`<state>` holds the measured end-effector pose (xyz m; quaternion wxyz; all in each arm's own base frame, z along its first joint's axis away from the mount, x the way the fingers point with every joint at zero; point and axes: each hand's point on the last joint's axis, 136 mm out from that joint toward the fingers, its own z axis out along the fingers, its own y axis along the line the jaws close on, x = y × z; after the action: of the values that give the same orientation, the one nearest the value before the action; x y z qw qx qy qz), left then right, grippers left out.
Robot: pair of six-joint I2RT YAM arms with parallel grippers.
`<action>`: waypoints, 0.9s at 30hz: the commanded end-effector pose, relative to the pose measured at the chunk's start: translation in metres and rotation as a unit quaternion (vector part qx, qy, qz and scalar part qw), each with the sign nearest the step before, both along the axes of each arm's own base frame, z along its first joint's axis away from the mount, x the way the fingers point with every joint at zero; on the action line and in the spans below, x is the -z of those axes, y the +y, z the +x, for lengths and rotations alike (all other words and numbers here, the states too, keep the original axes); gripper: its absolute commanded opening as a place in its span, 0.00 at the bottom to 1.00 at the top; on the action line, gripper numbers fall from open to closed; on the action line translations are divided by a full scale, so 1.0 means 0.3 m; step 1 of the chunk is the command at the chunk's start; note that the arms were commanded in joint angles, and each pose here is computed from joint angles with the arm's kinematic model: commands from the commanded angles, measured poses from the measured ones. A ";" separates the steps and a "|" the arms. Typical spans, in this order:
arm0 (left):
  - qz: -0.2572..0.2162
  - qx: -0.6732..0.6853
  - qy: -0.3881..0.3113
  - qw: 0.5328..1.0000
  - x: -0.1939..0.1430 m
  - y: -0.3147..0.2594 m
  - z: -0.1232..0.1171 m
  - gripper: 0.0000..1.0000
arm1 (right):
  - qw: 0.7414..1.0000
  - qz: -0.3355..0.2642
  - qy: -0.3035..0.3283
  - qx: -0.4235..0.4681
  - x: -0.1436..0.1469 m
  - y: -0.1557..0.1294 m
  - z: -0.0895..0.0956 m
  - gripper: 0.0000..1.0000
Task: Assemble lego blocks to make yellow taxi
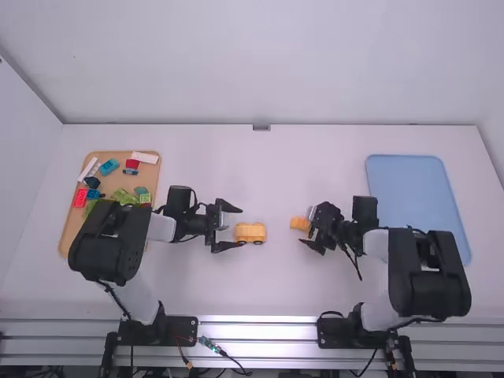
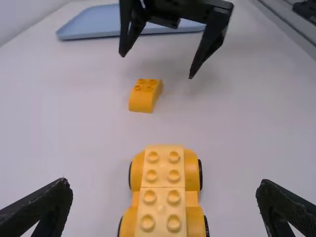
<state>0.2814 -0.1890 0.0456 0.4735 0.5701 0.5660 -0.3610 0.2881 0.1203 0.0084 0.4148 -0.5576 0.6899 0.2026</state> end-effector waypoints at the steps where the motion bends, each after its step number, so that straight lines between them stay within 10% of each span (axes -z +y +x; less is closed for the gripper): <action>1: -0.024 0.024 0.025 0.999 0.003 -0.024 -0.052 0.99 | 0.998 0.044 -0.018 -0.046 -0.042 0.030 0.032 0.99; 10: 0.042 -0.002 0.018 0.999 0.088 -0.034 -0.052 1.00 | 0.997 0.046 0.012 -0.062 0.013 0.042 0.061 1.00; 27: 0.037 0.008 0.050 0.998 0.135 -0.051 -0.016 0.99 | 0.996 0.048 0.043 -0.059 0.066 0.036 0.057 0.67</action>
<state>0.2796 -0.2003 0.0049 0.4239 0.5753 0.6028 -0.3550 0.3070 0.1307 -0.0101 0.3995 -0.5718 0.6620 0.2741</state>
